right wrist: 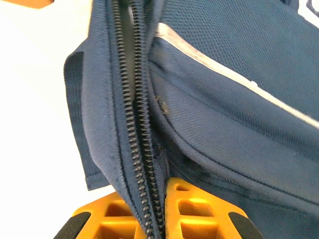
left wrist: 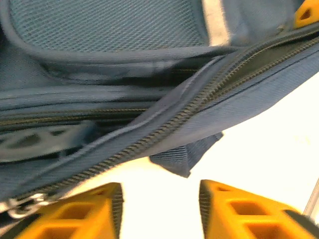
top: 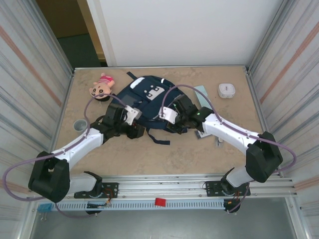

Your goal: Pack the student bag

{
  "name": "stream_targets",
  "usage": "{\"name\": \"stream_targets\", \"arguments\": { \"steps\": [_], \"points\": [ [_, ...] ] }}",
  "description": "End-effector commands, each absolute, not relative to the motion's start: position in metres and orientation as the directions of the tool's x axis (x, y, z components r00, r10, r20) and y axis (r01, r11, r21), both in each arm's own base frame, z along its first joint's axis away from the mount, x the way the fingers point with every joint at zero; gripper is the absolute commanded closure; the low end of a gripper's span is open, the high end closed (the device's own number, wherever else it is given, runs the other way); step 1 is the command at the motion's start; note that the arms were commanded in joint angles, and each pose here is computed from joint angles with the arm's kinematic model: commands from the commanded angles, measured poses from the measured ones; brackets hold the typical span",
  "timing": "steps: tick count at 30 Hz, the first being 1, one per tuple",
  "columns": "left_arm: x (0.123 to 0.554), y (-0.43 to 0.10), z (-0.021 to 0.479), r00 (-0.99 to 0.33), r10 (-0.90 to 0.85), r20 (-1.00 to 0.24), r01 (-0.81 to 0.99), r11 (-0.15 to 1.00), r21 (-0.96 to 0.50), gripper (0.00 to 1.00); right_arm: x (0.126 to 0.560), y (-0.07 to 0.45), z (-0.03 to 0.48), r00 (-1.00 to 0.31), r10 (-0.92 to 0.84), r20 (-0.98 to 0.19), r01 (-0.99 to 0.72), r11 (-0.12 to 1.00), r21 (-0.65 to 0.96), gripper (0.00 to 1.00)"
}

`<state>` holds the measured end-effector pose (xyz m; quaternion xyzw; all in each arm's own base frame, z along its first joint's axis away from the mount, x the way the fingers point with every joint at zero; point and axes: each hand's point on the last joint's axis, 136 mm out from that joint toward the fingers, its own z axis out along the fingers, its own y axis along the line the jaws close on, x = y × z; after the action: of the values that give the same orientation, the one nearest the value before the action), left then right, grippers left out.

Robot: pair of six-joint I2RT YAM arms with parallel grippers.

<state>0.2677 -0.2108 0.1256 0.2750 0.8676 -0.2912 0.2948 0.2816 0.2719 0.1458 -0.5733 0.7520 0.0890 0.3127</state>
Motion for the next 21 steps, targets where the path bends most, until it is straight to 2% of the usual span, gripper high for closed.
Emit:
{"name": "stream_targets", "arguments": {
  "steps": [1,4,10,16,21],
  "points": [
    [0.265,-0.214,0.157,-0.534,0.349,-0.770,0.753,0.611,-0.245,0.46,0.280,0.279,0.181,0.003,-0.748,-0.664,-0.928,0.245,-0.281,1.00],
    [0.261,-0.210,0.168,-0.429,0.411,-0.804,0.807,0.574,-0.138,0.37,0.280,0.276,0.183,0.034,-0.750,-0.660,-0.932,0.215,-0.292,1.00],
    [0.251,-0.195,0.183,-0.275,0.524,-0.806,0.847,0.529,0.055,0.26,0.280,0.274,0.186,0.080,-0.754,-0.652,-0.936,0.169,-0.309,1.00],
    [0.245,-0.180,0.179,-0.118,0.672,-0.732,0.865,0.431,0.257,0.22,0.275,0.271,0.193,0.139,-0.733,-0.666,-0.943,0.108,-0.316,1.00],
    [0.247,-0.176,0.172,-0.038,0.734,-0.678,0.871,0.356,0.337,0.18,0.276,0.269,0.197,0.162,-0.727,-0.668,-0.941,0.090,-0.326,1.00]
  ]
}}
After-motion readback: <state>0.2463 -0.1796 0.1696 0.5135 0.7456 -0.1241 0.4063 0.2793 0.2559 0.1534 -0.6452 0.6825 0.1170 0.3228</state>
